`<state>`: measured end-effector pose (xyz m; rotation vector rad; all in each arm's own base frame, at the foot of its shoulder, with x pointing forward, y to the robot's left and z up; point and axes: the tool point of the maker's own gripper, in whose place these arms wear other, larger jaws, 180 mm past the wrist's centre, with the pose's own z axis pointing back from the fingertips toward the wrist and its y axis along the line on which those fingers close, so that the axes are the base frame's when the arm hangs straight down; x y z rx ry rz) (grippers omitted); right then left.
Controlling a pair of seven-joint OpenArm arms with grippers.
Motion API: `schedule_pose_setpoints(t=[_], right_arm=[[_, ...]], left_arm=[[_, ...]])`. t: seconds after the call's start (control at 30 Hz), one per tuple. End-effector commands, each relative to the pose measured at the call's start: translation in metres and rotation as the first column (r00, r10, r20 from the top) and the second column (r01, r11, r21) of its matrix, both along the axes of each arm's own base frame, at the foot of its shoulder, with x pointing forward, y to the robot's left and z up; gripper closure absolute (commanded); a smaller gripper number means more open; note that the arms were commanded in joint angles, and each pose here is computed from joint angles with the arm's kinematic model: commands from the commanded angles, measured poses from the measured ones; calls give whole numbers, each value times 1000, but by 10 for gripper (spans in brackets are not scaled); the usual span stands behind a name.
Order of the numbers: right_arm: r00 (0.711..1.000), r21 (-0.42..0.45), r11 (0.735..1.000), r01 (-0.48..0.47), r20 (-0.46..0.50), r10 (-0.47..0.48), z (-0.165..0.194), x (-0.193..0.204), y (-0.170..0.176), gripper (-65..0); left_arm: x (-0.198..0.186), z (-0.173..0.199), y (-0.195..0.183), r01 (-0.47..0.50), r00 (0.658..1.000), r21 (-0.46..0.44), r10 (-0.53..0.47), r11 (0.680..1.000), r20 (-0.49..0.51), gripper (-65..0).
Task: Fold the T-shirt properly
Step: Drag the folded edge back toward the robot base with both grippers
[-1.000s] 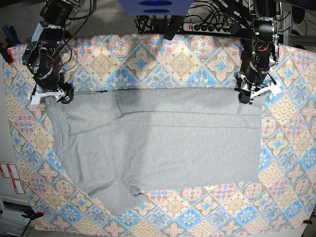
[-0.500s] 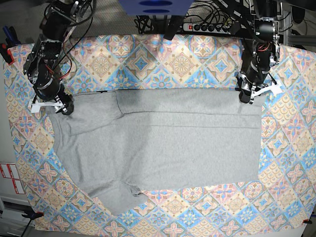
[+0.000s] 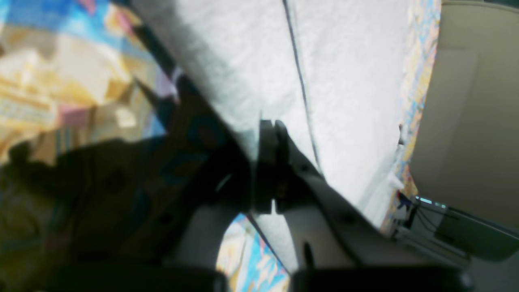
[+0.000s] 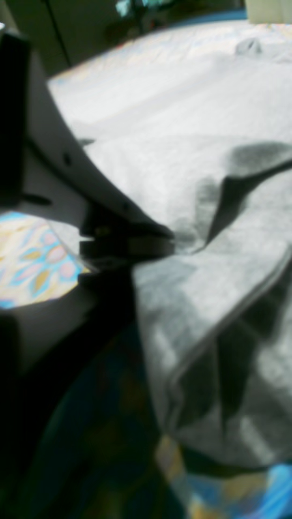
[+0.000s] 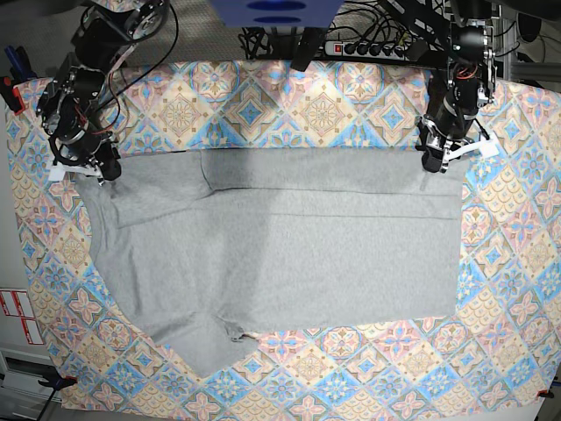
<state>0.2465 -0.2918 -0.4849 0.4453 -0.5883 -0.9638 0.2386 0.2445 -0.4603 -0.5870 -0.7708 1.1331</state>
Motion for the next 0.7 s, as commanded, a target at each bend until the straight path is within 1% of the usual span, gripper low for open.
schedule_pose_setpoints(t=[0.0,0.07,0.13,0.23,0.4,0.47,0.67], right_arm=[[999,-40,999,25,-33,-26,1,-11,-19,-46],[998,-50,998,41,-44,-43,3,-23,-26,-46],[997,-79,996,52,-49,-56,7,-35,-35,-46],[996,-124,991,40,-71,-49,13,-55,-44,-46],[992,-175,985,1,-126,-23,18,-88,-50,-46],[989,-197,980,-12,-144,-17,21,-100,-52,-46],[984,-222,975,-30,-176,-9,23,-119,-55,-46]], left_arm=[[2,10,3,10,1000,16,-10,1000,30,0],[-3,12,0,19,999,17,-19,1000,30,0],[-14,10,-1,23,1000,18,-23,1000,14,0],[-32,5,-2,28,999,18,-28,999,-17,0],[-70,-9,-3,34,995,15,-32,999,-97,0],[-84,-9,-5,39,993,14,-37,999,-115,0],[-108,-6,-11,53,988,14,-50,998,-144,0]])
